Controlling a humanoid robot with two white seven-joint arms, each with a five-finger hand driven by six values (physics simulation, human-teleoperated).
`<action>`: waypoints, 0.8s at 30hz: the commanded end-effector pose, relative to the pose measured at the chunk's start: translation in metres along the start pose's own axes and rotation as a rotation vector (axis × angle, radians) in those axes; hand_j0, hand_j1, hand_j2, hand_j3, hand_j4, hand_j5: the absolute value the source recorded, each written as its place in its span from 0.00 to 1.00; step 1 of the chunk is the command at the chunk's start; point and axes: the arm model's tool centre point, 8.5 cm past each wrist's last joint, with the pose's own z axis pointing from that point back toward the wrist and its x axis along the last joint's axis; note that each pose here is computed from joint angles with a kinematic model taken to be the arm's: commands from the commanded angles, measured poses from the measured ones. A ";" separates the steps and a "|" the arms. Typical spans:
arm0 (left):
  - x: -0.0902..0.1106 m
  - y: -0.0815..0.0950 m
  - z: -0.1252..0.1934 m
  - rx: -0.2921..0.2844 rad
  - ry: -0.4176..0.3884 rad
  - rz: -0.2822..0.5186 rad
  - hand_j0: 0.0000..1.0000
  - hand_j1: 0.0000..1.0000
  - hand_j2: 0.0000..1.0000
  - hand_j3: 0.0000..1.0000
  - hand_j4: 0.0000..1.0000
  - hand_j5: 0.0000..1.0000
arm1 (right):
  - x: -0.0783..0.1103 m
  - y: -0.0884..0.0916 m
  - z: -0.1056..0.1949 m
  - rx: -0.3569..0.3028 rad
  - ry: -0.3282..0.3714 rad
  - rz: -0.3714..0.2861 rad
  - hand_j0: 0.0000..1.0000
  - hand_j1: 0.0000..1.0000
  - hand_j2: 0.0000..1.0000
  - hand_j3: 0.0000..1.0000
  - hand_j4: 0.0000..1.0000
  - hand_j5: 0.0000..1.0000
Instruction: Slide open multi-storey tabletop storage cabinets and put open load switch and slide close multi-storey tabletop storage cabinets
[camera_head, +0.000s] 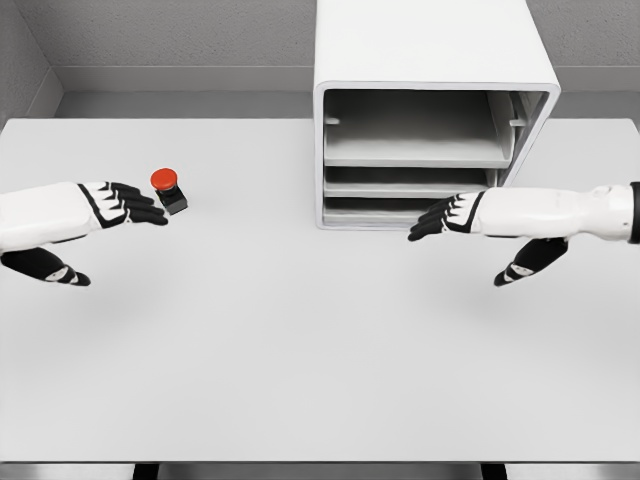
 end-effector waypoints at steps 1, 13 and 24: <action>0.000 -0.006 -0.008 -0.010 0.003 -0.016 1.00 1.00 1.00 1.00 1.00 1.00 | 0.000 -0.001 -0.001 -0.008 -0.004 -0.005 1.00 1.00 1.00 1.00 1.00 1.00; -0.067 0.000 -0.075 -0.030 0.085 0.012 1.00 1.00 1.00 1.00 1.00 1.00 | 0.006 -0.036 -0.028 -0.039 -0.043 0.098 1.00 1.00 1.00 1.00 1.00 1.00; -0.093 0.004 -0.120 -0.149 0.133 -0.030 1.00 1.00 1.00 1.00 1.00 1.00 | -0.032 -0.053 -0.046 -0.089 0.123 -0.048 1.00 1.00 1.00 1.00 1.00 1.00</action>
